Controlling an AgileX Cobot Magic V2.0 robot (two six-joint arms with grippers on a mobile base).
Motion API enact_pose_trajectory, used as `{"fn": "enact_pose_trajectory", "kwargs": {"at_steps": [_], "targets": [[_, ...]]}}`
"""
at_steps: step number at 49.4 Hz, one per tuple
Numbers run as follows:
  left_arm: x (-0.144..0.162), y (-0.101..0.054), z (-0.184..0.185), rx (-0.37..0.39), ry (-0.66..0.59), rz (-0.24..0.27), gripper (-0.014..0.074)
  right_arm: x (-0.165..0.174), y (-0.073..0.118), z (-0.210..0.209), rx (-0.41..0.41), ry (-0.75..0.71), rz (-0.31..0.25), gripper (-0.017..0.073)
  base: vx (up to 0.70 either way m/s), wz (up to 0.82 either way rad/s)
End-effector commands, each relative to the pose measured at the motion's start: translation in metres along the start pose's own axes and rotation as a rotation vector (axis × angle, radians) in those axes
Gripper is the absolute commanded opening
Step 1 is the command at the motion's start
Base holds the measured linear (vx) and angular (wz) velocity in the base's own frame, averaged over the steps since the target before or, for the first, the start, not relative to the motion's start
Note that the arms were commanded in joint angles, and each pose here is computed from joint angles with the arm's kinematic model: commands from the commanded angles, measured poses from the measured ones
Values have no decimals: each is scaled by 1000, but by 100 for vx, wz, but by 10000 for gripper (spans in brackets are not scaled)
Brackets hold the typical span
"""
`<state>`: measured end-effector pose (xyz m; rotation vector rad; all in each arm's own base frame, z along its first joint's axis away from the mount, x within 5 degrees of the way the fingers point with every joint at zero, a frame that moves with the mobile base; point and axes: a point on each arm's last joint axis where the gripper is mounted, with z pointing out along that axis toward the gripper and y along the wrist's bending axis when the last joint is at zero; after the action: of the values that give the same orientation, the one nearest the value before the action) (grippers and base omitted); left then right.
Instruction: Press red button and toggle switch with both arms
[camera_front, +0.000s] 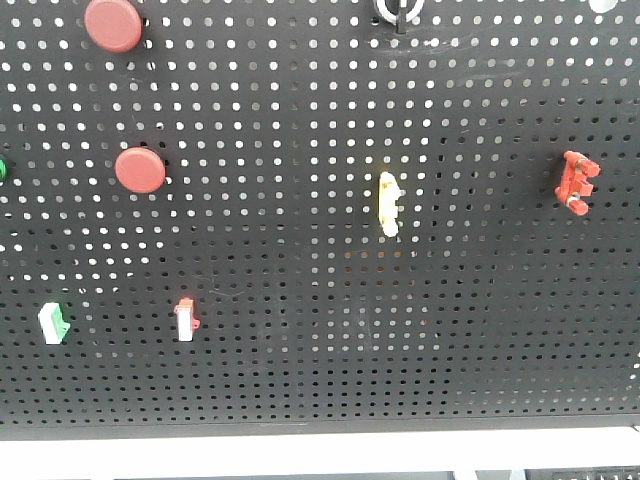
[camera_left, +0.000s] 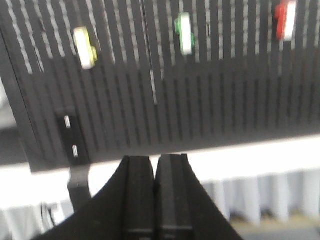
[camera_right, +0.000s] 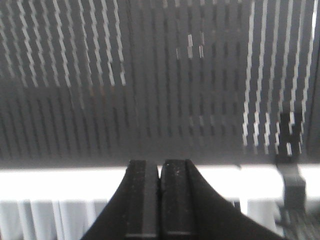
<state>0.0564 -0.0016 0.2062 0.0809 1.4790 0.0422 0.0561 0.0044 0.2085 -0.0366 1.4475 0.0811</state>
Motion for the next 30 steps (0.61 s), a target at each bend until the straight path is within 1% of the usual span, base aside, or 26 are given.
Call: {"fn": "enact_pose_trajectory", "kwargs": {"at_steps": [1, 2, 3, 5, 6, 7, 8, 11, 13, 19, 20, 21, 26, 30], "targets": [[-22, 4, -1, -23, -199, -149, 2, -27, 2, -4, -23, -214, 8, 0, 0, 0], [-29, 5, -2, -24, -226, -172, 2, -32, 2, -4, -24, -225, 15, 0, 0, 0], [-32, 5, -2, -24, -241, -186, 2, -39, 3, -5, -25, -240, 21, 0, 0, 0], [-49, 7, -5, -22, -298, -205, 2, -52, 3, -6, -23, -262, 23, 0, 0, 0], [-56, 7, -6, -21, -314, -204, 2, -62, 3, -7, -22, -274, 23, 0, 0, 0], [-69, 8, -9, -19, -347, -196, 2, -72, 3, -9, -21, -291, 22, 0, 0, 0], [-76, 8, -10, -18, -357, -191, 2, -78, 3, -9, -19, -287, 22, 0, 0, 0], [-106, 10, -15, -14, -414, -175, 2, -110, 3, -10, -13, -310, 20, 0, 0, 0], [-126, 11, -17, -12, -430, -159, 2, -128, 3, -9, -10, -314, 20, 0, 0, 0], [-194, 17, -21, -8, -505, -158, 2, -181, 4, 6, -9, -336, 17, 0, 0, 0], [-205, 17, -17, -7, -507, -158, 2, -195, 5, 8, -9, -354, 17, 0, 0, 0], [-217, 18, -19, -7, -526, -158, 2, -200, 5, 14, -9, -347, 17, 0, 0, 0], [-257, 21, -5, -7, -545, -150, 2, -236, 5, 34, -10, -366, 17, 0, 0, 0], [-275, 23, 12, -4, -515, -155, 2, -248, 6, 53, -9, -348, 17, 0, 0, 0]]}}
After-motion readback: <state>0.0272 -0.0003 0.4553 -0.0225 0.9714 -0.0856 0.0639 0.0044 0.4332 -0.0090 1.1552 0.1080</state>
